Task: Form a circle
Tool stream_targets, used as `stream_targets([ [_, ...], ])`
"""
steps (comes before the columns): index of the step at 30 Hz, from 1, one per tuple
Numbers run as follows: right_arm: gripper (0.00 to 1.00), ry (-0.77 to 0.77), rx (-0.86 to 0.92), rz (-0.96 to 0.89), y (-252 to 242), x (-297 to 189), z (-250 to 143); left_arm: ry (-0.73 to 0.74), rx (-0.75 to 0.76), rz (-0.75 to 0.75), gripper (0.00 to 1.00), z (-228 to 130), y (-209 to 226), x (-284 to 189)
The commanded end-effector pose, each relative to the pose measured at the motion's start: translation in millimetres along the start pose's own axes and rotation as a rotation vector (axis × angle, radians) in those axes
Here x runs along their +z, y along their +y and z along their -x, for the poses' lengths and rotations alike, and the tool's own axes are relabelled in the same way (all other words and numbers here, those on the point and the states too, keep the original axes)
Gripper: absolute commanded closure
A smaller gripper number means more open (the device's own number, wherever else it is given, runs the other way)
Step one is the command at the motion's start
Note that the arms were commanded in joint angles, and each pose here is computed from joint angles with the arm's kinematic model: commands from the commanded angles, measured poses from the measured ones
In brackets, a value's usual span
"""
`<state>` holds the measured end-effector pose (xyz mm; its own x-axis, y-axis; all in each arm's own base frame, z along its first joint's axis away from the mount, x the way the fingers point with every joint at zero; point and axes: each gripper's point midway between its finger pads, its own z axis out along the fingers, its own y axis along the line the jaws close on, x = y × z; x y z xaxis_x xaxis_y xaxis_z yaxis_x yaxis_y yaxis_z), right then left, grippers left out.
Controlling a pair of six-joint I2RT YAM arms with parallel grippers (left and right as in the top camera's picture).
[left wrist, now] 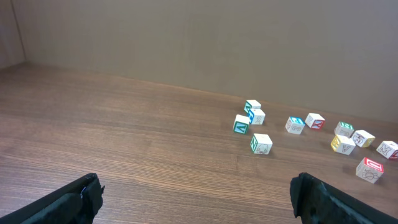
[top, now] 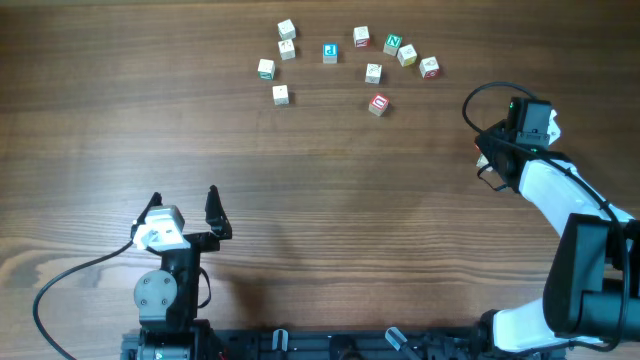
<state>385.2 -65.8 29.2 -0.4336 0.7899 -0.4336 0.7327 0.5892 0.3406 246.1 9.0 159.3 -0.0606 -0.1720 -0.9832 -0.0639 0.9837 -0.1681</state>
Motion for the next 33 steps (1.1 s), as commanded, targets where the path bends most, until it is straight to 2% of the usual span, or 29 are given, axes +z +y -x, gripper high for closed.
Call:
stream_targets([
  [1, 0.96, 0.007, -0.016, 0.015, 5.7, 2.2, 0.4, -0.003, 0.022, -0.006, 0.00, -0.7, -0.3, -0.1],
  [33, 0.96, -0.015, -0.069, 0.030, 13.7, -5.8, 1.8, -0.003, 0.022, -0.006, 0.00, -0.7, -0.3, -0.1],
])
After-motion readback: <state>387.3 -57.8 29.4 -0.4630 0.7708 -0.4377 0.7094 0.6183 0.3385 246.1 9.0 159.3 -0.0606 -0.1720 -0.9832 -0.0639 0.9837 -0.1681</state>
